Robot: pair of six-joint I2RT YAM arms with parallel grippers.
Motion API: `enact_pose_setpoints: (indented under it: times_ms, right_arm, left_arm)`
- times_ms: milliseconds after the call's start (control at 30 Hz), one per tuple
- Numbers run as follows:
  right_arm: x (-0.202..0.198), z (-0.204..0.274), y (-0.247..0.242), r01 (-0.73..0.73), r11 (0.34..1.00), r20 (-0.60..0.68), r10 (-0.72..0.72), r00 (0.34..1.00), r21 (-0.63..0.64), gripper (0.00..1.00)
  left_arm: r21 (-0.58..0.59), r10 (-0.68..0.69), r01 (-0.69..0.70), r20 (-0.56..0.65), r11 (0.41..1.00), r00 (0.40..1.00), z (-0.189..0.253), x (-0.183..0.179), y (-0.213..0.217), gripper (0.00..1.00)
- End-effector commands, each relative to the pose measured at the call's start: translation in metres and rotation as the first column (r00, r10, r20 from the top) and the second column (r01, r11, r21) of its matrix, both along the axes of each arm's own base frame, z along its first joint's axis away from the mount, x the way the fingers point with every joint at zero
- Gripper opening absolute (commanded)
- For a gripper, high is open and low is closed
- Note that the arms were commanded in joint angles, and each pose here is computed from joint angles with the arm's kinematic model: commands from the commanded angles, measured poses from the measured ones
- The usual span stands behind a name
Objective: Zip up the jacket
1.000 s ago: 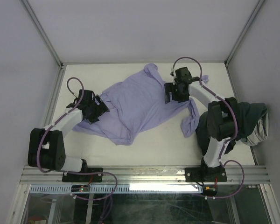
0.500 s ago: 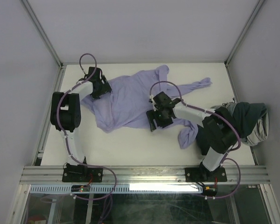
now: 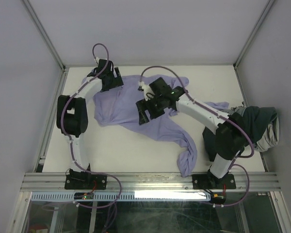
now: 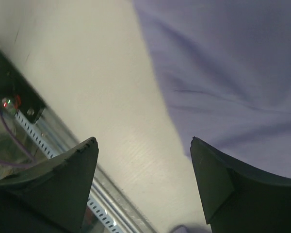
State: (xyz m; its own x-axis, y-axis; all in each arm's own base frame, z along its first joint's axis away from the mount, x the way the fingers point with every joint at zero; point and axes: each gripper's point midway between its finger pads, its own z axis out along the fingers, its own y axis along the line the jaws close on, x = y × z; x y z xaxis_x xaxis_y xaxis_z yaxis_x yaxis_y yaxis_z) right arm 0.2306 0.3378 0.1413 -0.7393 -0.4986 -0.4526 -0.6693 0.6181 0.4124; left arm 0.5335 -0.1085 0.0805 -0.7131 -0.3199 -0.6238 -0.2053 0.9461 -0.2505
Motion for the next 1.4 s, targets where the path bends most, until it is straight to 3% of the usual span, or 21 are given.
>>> enact_pose_setpoints:
  times_ms: [0, 167, 367, 500, 600, 733, 800, 900, 967, 1200, 1367]
  right_arm:
    - [0.073, 0.034, -0.062, 0.160, 0.987, 0.091, -0.161, 0.983, 0.015, 0.80]
    - [0.166, 0.033, -0.129, 0.437, 0.897, 0.140, -0.441, 0.886, 0.061, 0.83]
    - [0.258, 0.012, -0.177, 0.671, 0.727, 0.114, -0.686, 0.719, 0.145, 0.86]
    - [0.295, -0.005, -0.186, 0.733, 0.658, 0.113, -0.752, 0.649, 0.174, 0.87]
    - [0.315, -0.022, -0.182, 0.743, 0.646, 0.096, -0.762, 0.640, 0.172, 0.86]
    - [0.326, -0.033, -0.171, 0.730, 0.650, 0.061, -0.754, 0.654, 0.208, 0.73]
    - [0.322, -0.034, -0.171, 0.723, 0.662, 0.056, -0.744, 0.666, 0.198, 0.52]
    - [0.298, -0.027, -0.168, 0.694, 0.694, 0.041, -0.713, 0.700, 0.192, 0.12]
    - [0.275, -0.017, -0.165, 0.669, 0.716, 0.036, -0.688, 0.725, 0.200, 0.00]
    - [0.156, 0.005, -0.124, 0.542, 0.818, 0.002, -0.553, 0.833, 0.192, 0.00]
    - [0.061, 0.010, -0.053, 0.391, 0.893, -0.033, -0.394, 0.919, 0.224, 0.00]
  left_arm:
    - [-0.023, 0.076, -0.073, 0.221, 0.997, 0.972, 0.120, -0.031, 0.017, 0.88]
    - [-0.125, 0.017, 0.007, 0.194, 0.992, 0.981, 0.128, -0.100, -0.019, 0.89]
    - [-0.309, -0.034, 0.051, 0.060, 0.950, 0.998, 0.089, -0.176, -0.068, 0.90]
    - [-0.326, -0.018, 0.022, 0.014, 0.945, 1.000, 0.061, -0.189, -0.068, 0.89]
    - [-0.291, -0.020, 0.010, -0.031, 0.957, 0.999, 0.031, -0.188, -0.066, 0.87]
    - [-0.222, -0.020, 0.000, -0.086, 0.975, 0.996, -0.001, -0.176, -0.062, 0.81]
    - [-0.170, -0.007, -0.011, -0.100, 0.985, 0.995, -0.014, -0.166, -0.053, 0.75]
    - [-0.107, 0.029, -0.043, -0.135, 0.993, 0.990, -0.034, -0.148, -0.030, 0.62]
    - [-0.077, 0.049, -0.060, -0.142, 0.995, 0.989, -0.041, -0.133, -0.015, 0.52]
    - [0.017, 0.046, -0.044, -0.111, 0.999, 0.993, -0.042, -0.054, 0.010, 0.21]
    - [-0.002, -0.039, 0.039, -0.078, 0.999, 0.996, -0.035, 0.004, -0.009, 0.02]
